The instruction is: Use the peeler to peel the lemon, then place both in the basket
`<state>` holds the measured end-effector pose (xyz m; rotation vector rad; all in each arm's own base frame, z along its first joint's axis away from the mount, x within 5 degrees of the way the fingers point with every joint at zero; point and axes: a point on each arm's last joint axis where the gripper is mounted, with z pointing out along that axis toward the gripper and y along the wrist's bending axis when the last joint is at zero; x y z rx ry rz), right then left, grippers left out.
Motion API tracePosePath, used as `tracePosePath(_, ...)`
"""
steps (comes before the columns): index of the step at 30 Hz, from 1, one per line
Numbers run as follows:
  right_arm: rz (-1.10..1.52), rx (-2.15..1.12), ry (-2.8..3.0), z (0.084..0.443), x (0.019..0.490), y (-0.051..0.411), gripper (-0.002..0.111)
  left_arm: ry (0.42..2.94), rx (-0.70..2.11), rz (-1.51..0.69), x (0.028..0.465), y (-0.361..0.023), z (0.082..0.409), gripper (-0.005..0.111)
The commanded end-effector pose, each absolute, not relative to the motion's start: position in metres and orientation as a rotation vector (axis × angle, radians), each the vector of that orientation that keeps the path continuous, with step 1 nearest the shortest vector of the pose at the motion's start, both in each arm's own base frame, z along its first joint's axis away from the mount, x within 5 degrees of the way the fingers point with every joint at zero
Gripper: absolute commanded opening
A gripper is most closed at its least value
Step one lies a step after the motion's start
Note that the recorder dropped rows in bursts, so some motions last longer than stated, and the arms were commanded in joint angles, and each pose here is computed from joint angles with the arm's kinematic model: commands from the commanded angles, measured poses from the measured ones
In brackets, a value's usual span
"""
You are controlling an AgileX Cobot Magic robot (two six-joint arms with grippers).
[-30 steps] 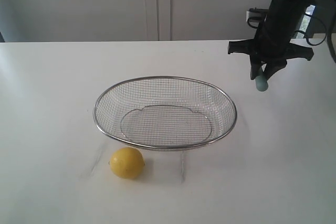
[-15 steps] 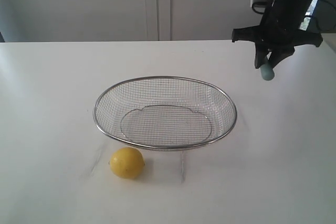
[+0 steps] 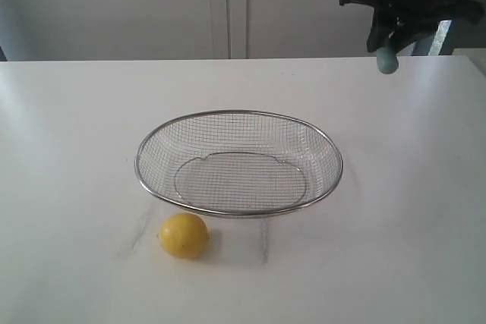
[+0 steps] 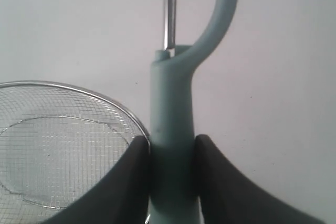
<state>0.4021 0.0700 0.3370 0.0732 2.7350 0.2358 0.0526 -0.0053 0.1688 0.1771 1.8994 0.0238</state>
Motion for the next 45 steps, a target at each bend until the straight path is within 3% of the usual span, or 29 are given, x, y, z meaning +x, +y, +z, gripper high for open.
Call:
tracePosePath(1,0.254,-0.014,2.683,0.360,0.385,0.080,0.000,1.895,0.175,0.028,0.052,-0.005,0.169,0.000)
tracePosePath(15,0.225,-0.080,2.814,0.337,0.327,0.076,0.000,1.895,0.175,0.028,0.052,-0.005,0.169,0.000)
tracePosePath(25,0.215,-0.188,2.809,0.341,0.280,0.067,0.000,1.895,0.175,0.028,0.052,-0.005,0.169,0.000)
tracePosePath(30,0.266,-0.350,2.780,0.343,0.259,0.068,0.000,1.895,0.175,0.028,0.052,-0.005,0.169,0.000)
tracePosePath(38,0.619,-0.861,2.584,0.333,0.236,0.091,0.000,1.895,0.175,0.028,0.052,-0.005,0.169,0.000)
tracePosePath(45,0.627,-1.050,2.494,0.320,0.234,0.093,0.000,1.895,0.175,0.028,0.052,-0.005,0.169,0.000)
